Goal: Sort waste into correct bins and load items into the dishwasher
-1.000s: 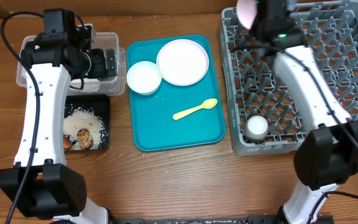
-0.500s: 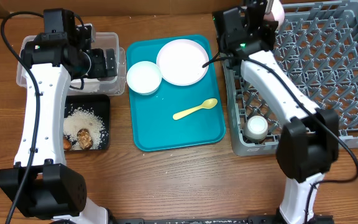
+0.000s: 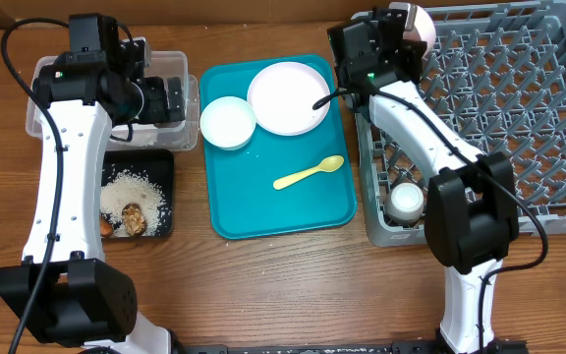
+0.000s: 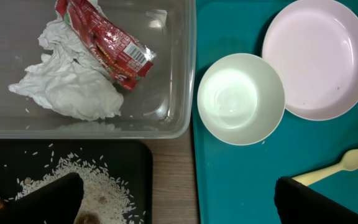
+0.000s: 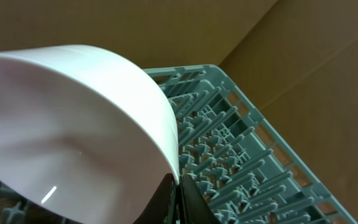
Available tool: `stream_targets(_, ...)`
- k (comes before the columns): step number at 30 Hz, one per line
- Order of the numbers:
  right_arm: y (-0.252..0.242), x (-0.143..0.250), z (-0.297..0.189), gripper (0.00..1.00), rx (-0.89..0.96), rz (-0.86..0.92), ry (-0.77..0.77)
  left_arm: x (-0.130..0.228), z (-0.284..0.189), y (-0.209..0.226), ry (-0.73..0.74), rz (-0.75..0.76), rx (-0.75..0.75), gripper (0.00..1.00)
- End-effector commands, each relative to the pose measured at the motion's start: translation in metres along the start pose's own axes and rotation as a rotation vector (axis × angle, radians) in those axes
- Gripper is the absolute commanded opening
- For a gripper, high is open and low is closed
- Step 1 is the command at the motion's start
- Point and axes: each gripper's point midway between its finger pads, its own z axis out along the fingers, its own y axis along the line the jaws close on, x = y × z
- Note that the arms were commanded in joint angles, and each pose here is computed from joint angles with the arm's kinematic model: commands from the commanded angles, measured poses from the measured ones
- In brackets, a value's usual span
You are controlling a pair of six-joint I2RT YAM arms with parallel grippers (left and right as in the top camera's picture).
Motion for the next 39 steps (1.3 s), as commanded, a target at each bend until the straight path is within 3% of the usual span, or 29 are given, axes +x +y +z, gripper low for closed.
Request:
stream_targets(1,0.01,0.002,0.006,0.04,0.018,-0.001,-0.015,-0.008,-0.011,-0.002,-0.036,-0.001,-0.004,1.0)
stream_targets(13,0.023,0.01,0.019,0.04,0.031,-0.041,-0.02,-0.008,-0.011,-0.002,-0.036,-0.001,-0.004,1.0)
stream_targets(22,0.04,0.019,-0.009,0.09,-0.011,-0.133,-0.024,-0.008,-0.011,-0.002,-0.036,0.0,-0.004,1.0)
stream_targets(26,0.048,0.02,-0.022,0.2,-0.033,-0.156,-0.036,-0.008,-0.011,-0.002,-0.036,0.0,-0.004,1.0)
stream_targets(27,0.049,0.021,-0.024,0.31,-0.036,-0.163,-0.036,-0.008,-0.011,-0.002,-0.036,0.0,-0.004,1.0)
stream_targets(28,0.051,0.022,-0.028,0.5,-0.04,-0.175,-0.037,-0.008,-0.011,-0.002,-0.036,0.0,-0.004,1.0)
stream_targets(30,0.052,0.023,-0.032,0.68,-0.046,-0.19,-0.038,-0.008,-0.011,-0.002,-0.036,0.0,-0.004,1.0)
stream_targets(31,0.052,0.023,-0.034,0.73,-0.048,-0.197,-0.038,-0.008,-0.011,-0.002,-0.036,0.0,-0.004,1.0)
stream_targets(37,0.036,0.004,-0.052,0.8,-0.073,-0.175,-0.054,-0.008,-0.011,-0.002,-0.036,0.0,-0.004,1.0)
stream_targets(39,0.033,-0.008,-0.066,0.8,-0.16,-0.153,-0.051,-0.008,-0.011,-0.002,-0.036,0.0,-0.004,1.0)
